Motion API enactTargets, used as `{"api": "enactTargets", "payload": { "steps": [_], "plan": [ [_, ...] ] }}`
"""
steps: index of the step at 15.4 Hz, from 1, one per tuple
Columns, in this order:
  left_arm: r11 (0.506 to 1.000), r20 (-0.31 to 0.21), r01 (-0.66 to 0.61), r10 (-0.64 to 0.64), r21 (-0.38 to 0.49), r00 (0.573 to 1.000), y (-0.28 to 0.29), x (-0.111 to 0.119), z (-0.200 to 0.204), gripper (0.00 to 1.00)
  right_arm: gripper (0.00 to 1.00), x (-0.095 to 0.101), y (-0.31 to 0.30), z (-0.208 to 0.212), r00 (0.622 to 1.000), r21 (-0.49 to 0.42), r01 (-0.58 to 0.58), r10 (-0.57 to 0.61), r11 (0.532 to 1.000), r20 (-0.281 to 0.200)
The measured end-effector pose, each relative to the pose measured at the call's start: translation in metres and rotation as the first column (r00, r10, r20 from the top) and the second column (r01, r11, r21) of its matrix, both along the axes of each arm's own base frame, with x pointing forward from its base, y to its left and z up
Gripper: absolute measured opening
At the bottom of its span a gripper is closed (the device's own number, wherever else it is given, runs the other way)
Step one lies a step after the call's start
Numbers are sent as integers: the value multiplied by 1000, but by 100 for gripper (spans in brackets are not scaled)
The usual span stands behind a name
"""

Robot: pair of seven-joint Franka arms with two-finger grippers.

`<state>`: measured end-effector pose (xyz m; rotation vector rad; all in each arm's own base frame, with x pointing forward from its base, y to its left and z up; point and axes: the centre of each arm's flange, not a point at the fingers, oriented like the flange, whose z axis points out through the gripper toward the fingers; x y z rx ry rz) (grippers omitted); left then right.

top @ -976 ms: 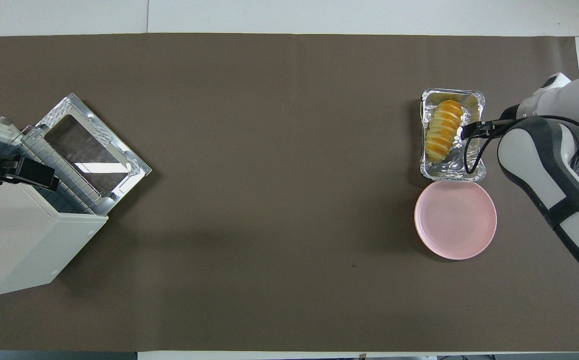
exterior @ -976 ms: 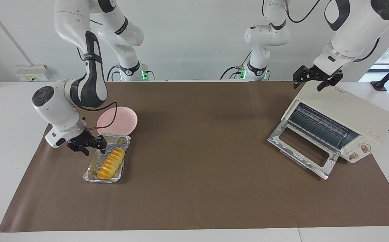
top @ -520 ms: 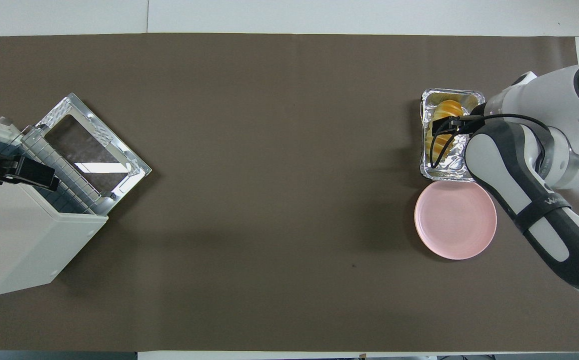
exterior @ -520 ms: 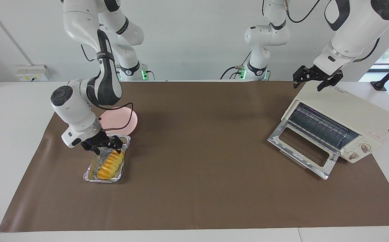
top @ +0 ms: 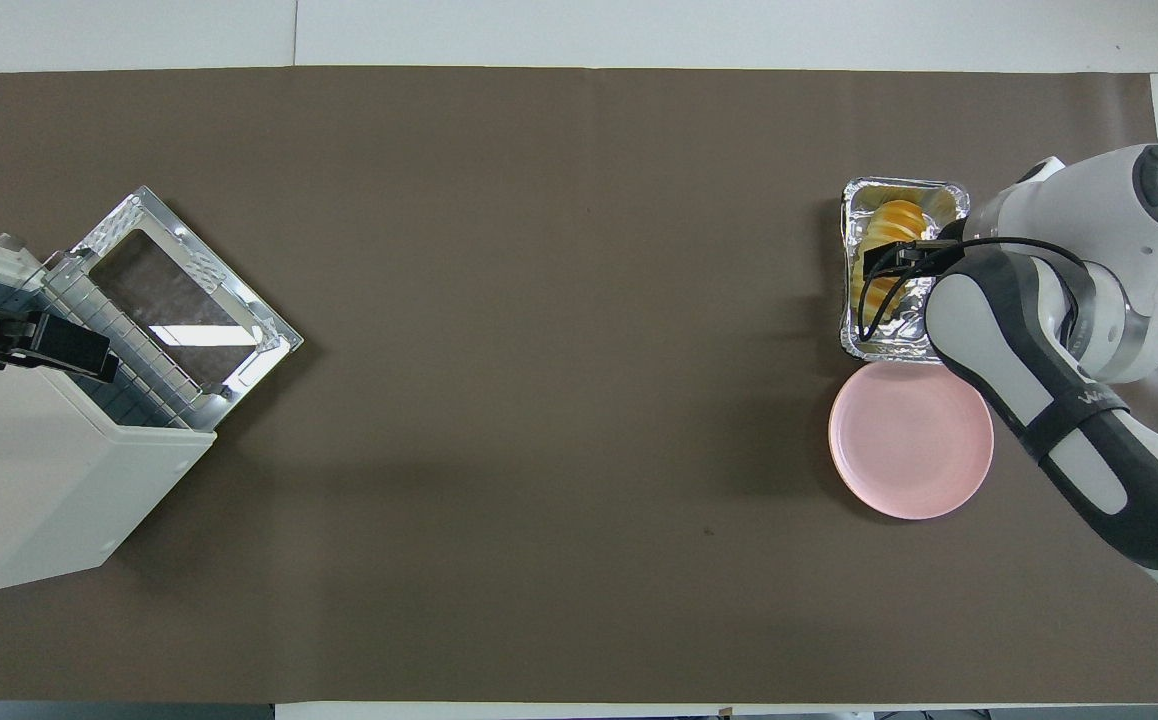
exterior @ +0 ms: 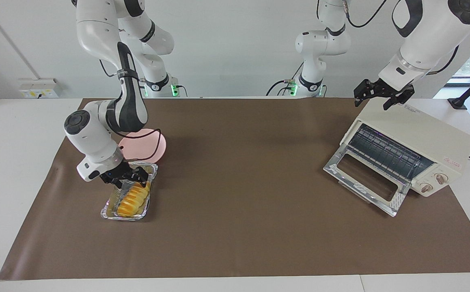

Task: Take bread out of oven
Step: 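Grasp the yellow bread slices in the tray with the right gripper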

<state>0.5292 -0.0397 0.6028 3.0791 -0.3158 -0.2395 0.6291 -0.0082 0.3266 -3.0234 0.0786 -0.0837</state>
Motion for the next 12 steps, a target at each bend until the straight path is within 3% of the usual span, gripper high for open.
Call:
{"api": "enactTargets", "payload": {
  "steps": [1, 6, 9, 10, 12],
  "plan": [
    [1000, 0, 0, 0, 0, 1000, 0, 0, 0, 100, 91, 0, 0, -1, 1000, 0, 1, -1, 1000, 1],
    [1000, 0, 0, 0, 0, 1000, 0, 0, 0, 100, 87, -6, -1, -16, 999, -5, 9, -8, 1000, 33],
    [1000, 0, 0, 0, 0, 1000, 0, 0, 0, 100, 77, -7, -1, -17, 999, -6, 9, -9, 1000, 34],
    [1000, 0, 0, 0, 0, 1000, 0, 0, 0, 100, 70, -7, 0, -17, 999, -6, 8, -8, 1000, 34],
    [1000, 0, 0, 0, 0, 1000, 0, 0, 0, 100, 48, -6, 2, -17, 999, -5, 5, -5, 1000, 34]
  ]
}}
